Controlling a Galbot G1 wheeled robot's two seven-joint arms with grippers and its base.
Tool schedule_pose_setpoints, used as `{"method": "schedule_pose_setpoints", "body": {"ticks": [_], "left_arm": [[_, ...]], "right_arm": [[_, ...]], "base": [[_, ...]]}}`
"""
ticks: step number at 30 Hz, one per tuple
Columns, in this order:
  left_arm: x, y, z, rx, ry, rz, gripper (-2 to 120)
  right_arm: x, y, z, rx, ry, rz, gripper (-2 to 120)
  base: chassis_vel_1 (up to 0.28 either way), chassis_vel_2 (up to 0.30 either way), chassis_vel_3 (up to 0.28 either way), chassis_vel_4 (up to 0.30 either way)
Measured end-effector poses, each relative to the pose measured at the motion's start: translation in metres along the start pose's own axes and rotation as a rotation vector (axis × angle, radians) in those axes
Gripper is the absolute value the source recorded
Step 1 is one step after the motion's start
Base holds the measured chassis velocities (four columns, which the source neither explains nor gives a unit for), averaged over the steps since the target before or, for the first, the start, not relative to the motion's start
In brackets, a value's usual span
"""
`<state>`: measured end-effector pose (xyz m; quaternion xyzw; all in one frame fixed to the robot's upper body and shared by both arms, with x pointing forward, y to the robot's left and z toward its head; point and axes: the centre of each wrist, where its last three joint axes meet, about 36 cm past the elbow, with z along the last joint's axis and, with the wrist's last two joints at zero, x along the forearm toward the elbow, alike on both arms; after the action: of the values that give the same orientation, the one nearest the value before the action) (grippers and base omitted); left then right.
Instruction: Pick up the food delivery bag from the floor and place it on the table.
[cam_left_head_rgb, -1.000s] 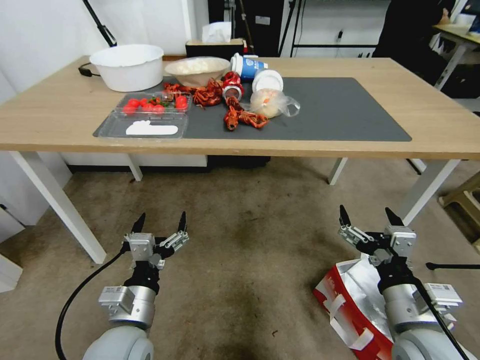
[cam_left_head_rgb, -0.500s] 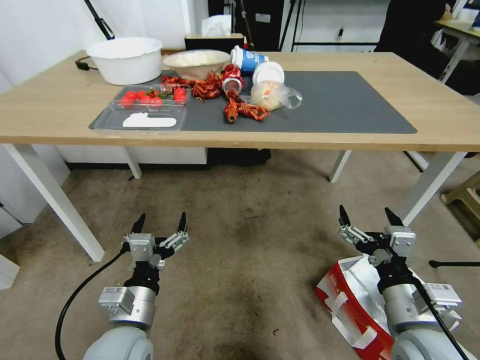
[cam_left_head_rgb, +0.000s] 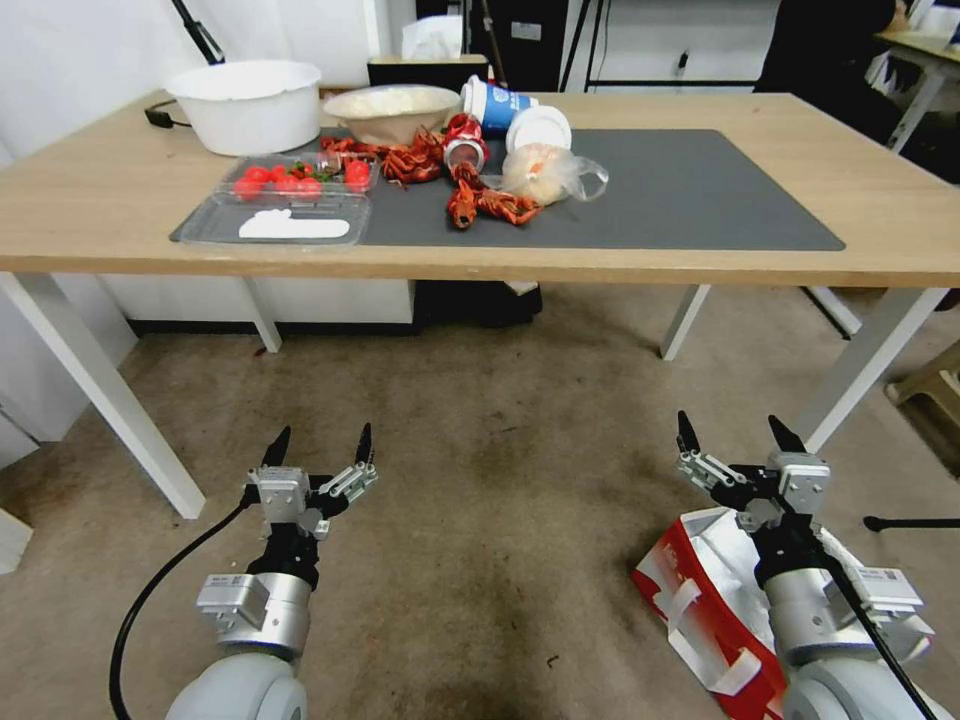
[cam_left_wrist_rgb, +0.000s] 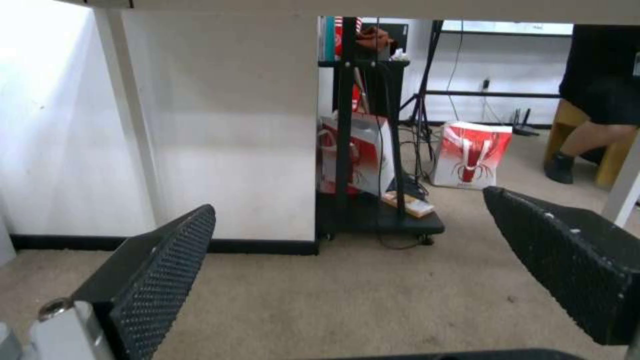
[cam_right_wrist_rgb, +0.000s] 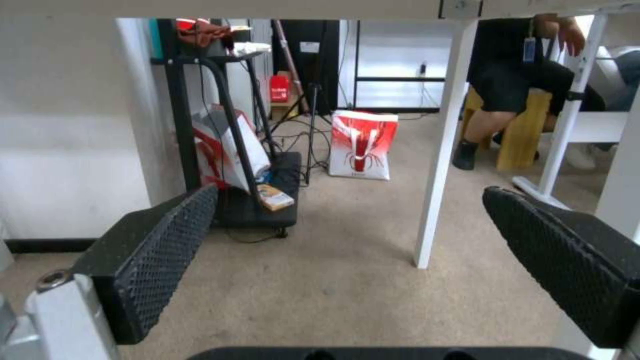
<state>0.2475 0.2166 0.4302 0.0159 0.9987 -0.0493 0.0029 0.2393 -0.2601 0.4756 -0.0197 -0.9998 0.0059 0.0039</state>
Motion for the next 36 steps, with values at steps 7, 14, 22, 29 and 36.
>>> {"method": "schedule_pose_setpoints", "body": {"ticks": [7, 14, 22, 29, 36], "left_arm": [[0.0000, 0.0003, -0.0001, -0.001, -0.001, 0.000, 100], [0.0002, 0.0002, -0.0001, 0.000, -0.001, -0.001, 100], [0.0005, 0.0003, 0.0000, 0.000, -0.001, -0.001, 100], [0.0001, 0.0001, 0.0000, 0.001, -0.002, -0.002, 100], [0.0001, -0.0002, 0.0008, 0.003, -0.001, -0.003, 100]], "right_arm": [[0.0003, 0.0001, -0.0003, 0.000, 0.000, -0.001, 100], [0.0006, -0.0001, -0.0007, 0.001, -0.002, -0.001, 100], [0.0008, -0.0001, -0.0006, 0.002, -0.001, -0.001, 100], [0.0008, -0.0004, -0.0006, 0.004, 0.000, -0.003, 100], [0.0007, -0.0006, -0.0002, 0.005, 0.001, -0.004, 100]], "base": [[0.000, 0.000, 0.000, 0.000], [0.000, 0.000, 0.000, 0.000], [0.000, 0.000, 0.000, 0.000], [0.000, 0.000, 0.000, 0.000], [0.000, 0.000, 0.000, 0.000]]}}
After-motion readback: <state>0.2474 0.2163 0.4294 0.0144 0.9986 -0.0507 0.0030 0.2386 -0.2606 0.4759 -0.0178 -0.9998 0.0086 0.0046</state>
